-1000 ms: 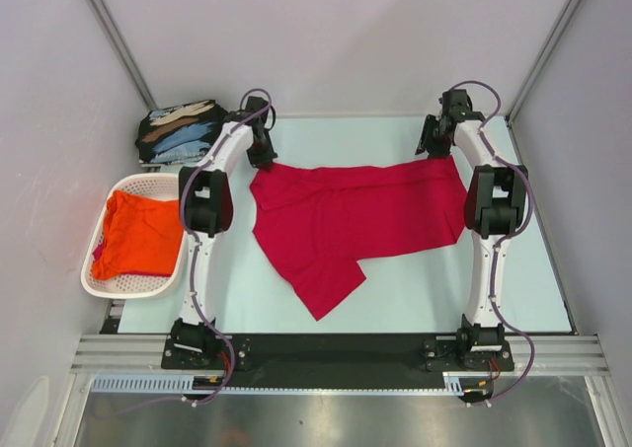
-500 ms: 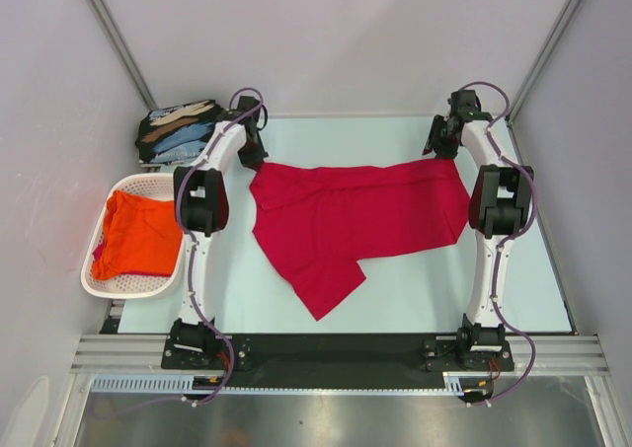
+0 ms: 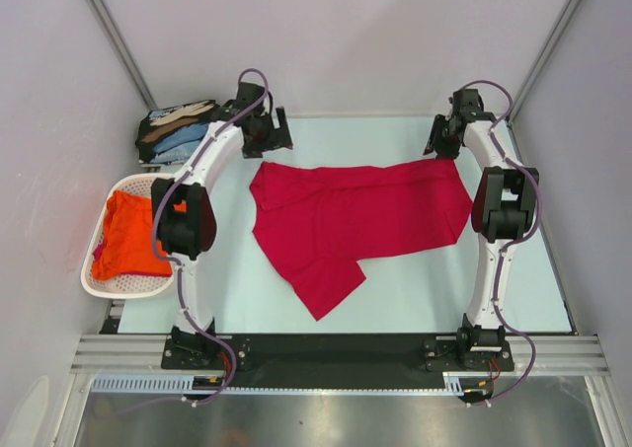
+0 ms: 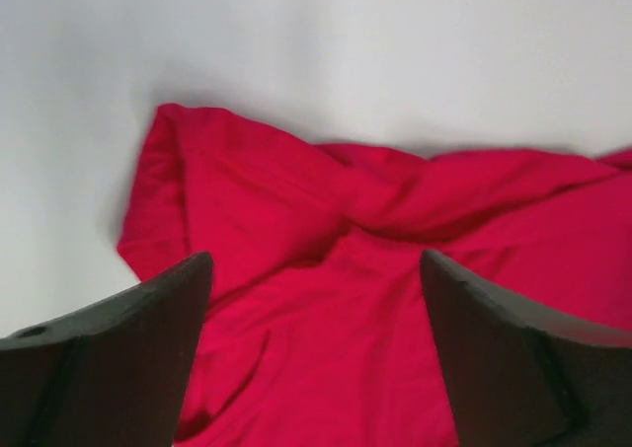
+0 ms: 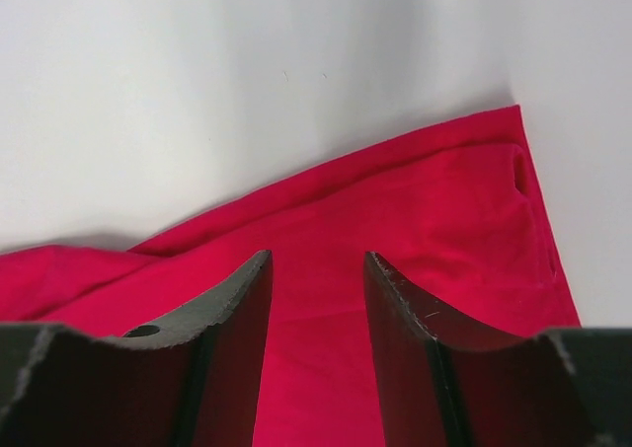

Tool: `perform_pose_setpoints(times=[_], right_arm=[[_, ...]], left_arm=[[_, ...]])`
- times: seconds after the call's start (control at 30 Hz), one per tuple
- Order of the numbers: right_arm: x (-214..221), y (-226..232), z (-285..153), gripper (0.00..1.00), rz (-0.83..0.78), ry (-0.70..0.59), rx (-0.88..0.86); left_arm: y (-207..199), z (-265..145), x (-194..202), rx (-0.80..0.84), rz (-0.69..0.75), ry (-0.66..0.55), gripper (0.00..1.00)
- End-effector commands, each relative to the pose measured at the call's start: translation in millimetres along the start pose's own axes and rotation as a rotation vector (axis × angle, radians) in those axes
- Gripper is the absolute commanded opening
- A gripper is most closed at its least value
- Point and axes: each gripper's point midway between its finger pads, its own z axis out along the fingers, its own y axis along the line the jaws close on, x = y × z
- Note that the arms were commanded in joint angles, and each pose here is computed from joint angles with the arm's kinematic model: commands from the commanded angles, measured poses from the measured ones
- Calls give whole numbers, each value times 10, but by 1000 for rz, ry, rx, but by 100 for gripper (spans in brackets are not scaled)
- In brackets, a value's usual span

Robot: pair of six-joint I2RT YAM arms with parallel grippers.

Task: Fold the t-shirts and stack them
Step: Fold the flattened tshirt in 1/3 of the way

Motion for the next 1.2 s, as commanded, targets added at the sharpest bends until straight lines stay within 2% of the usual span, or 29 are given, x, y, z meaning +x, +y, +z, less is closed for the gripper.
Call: perform_pose_setpoints(times=[0.0,0.03,0.07,0.37,0.6,0.73,1.0,1.17], right_arm=[[-160,127,-271,48,-36,-61,-31],[-149,110,-266,47,-36,-58,-27],[-156,111,-276,48,-38,-61,-26],[-112,93,-290,48,-41,-49,-25],[-121,54,-303,48,-39,-52,-13],[-129,48,-300,48,-36,-53,-13],[-135,55,-259,48,-20,-55,-20],[-139,79,-273,48,-22,-56,-24]], left_arm=[[-206,-31,220,80,80,44,36],[-221,12,280,81,82,62,2],[-207,111,374,75,85,93,0],[-211,610,663,95,41,216,0],[-300,788,812,148,67,288,0],[-379,615,890,173,102,298,0],[-420,292,1559,227,177,439,0],[-558,26,1663,264,232,428,0]])
